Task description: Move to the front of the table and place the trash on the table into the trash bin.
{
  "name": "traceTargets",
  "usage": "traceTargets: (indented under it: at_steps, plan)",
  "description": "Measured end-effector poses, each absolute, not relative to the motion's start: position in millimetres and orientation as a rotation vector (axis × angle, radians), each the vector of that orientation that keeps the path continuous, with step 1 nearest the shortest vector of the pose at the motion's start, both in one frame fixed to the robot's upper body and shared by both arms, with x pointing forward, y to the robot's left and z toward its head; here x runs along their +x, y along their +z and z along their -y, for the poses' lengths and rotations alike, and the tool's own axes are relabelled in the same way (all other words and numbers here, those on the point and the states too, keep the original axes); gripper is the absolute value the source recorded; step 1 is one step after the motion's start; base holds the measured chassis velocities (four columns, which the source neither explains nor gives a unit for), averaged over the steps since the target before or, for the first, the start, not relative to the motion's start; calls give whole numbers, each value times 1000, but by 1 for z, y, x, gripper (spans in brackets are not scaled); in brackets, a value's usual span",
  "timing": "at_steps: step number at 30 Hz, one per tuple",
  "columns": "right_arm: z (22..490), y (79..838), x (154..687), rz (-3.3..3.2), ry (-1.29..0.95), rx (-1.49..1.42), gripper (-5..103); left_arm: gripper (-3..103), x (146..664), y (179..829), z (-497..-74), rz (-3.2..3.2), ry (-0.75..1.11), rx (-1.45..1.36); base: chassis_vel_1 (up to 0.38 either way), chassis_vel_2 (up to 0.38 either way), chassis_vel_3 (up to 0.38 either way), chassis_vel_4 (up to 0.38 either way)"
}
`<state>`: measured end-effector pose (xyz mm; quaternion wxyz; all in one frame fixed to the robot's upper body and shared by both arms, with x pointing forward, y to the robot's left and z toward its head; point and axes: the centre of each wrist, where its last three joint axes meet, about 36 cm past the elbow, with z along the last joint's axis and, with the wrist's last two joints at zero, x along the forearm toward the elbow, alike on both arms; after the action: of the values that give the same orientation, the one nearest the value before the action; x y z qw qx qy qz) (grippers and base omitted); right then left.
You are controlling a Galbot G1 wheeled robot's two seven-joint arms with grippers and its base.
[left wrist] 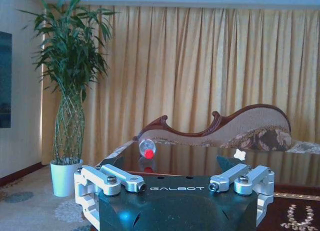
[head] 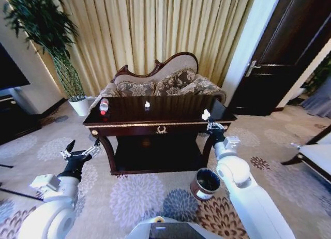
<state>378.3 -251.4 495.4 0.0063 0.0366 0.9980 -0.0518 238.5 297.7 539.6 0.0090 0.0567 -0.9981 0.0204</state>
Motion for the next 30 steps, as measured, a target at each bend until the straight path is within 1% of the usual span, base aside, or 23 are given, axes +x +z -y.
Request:
traceTargets:
  at_steps: [3,6,9,10,12,13,16,17,19,20,23,29,30]
  plan:
    - [253,480,382,-3180,-169,149,0,100,239,540,-297,3118,64,176,112,-64,-109,98]
    - [258,458,388,-3266,-188,199,0,100,239,539,-297,3119,66,174,0,0,0,0]
    - [270,418,401,-3376,-221,316,0,100,239,539,-297,3119,69,173,-34,26,37,-25]
    - [270,418,401,-3376,-221,316,0,100,239,539,-297,3119,69,173,-72,47,55,-27]
    - [287,375,414,-3484,-294,417,0,100,239,539,-297,3119,71,174,-65,60,53,-35]
    - [287,375,414,-3484,-294,417,0,100,239,539,-297,3119,71,174,-59,60,49,-43]
    - [301,322,420,-3599,-400,495,0,100,238,538,-297,3122,78,173,0,0,0,0]
    - [301,322,420,-3599,-400,495,0,100,238,538,-297,3122,78,173,0,0,0,0]
    - [307,290,422,-3662,-495,536,0,100,238,538,-296,3126,82,173,0,0,0,0]
    - [307,290,422,-3662,-495,536,0,100,238,538,-296,3126,82,173,0,0,0,0]
    - [316,239,429,-3688,-673,656,0,100,238,538,-295,3127,83,165,0,0,0,0]
    - [314,223,437,-3642,-761,769,-1,100,238,536,-292,3129,79,145,0,0,0,0]
    - [315,221,438,-3626,-787,784,5,100,238,536,-292,3131,79,140,0,0,0,0]
